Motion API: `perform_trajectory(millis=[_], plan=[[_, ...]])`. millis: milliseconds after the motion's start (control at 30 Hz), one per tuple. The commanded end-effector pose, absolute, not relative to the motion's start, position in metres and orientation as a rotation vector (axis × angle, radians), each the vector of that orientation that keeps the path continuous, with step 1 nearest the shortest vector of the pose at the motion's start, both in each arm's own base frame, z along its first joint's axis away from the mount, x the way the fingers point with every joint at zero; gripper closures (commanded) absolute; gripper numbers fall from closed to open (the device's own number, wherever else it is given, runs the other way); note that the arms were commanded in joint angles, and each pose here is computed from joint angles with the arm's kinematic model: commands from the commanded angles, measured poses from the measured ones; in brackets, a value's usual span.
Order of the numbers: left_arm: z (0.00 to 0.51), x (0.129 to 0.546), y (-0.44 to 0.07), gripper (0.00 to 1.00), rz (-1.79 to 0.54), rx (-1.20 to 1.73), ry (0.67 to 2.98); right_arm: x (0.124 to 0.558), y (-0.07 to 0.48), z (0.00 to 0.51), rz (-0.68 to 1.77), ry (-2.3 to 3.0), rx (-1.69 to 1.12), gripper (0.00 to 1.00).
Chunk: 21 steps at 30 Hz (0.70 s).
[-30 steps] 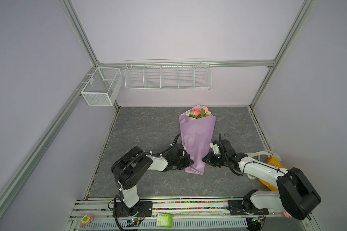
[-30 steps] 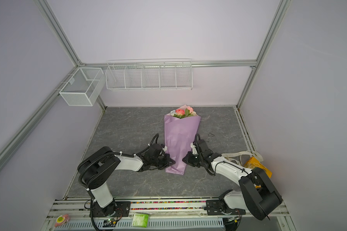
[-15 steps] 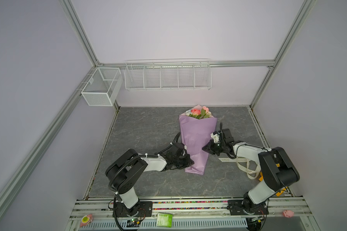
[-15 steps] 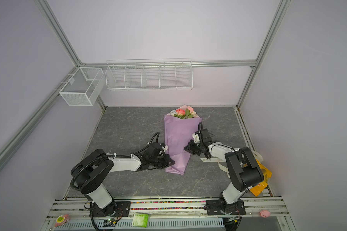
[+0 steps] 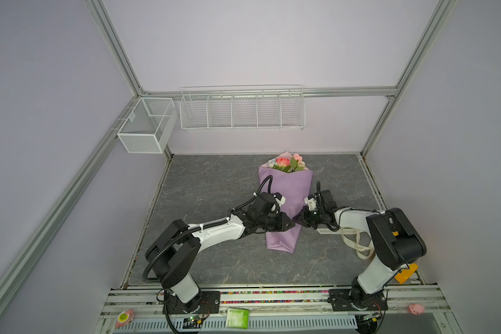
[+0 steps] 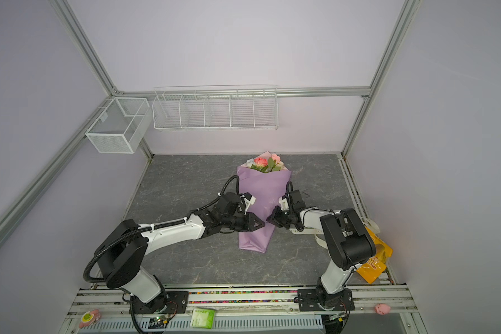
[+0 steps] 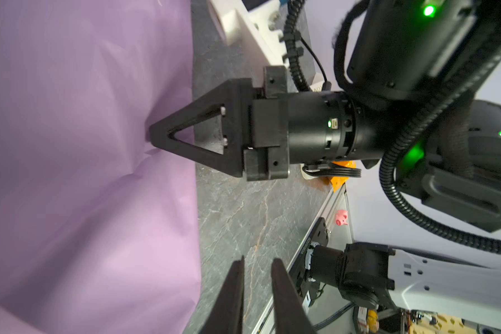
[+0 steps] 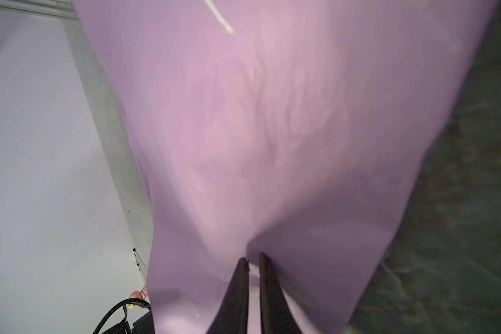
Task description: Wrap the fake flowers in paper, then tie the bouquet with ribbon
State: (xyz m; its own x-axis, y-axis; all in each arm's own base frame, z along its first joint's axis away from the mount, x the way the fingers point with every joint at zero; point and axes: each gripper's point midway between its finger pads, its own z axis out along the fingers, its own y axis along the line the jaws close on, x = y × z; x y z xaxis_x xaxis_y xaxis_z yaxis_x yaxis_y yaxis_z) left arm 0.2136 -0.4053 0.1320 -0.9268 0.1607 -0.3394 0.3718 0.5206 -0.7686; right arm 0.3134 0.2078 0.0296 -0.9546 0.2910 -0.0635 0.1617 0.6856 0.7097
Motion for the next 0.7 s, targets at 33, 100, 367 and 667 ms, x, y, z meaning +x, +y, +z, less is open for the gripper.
perform_trajectory(millis=[33,100,367,667], plan=[[0.092,0.187,-0.408,0.82,-1.244,0.602,2.699,0.313,0.205,0.033,1.106,2.71,0.358,0.86],[0.077,0.183,-0.404,0.82,-1.173,0.628,2.741,0.313,0.205,0.032,1.103,2.714,0.363,0.86],[0.024,0.166,-0.369,0.85,-1.04,0.58,2.872,0.315,0.205,0.035,1.101,2.704,0.362,0.85],[0.005,0.161,-0.364,0.87,-1.102,0.483,2.877,0.344,0.196,0.063,1.044,2.642,0.326,0.82]])
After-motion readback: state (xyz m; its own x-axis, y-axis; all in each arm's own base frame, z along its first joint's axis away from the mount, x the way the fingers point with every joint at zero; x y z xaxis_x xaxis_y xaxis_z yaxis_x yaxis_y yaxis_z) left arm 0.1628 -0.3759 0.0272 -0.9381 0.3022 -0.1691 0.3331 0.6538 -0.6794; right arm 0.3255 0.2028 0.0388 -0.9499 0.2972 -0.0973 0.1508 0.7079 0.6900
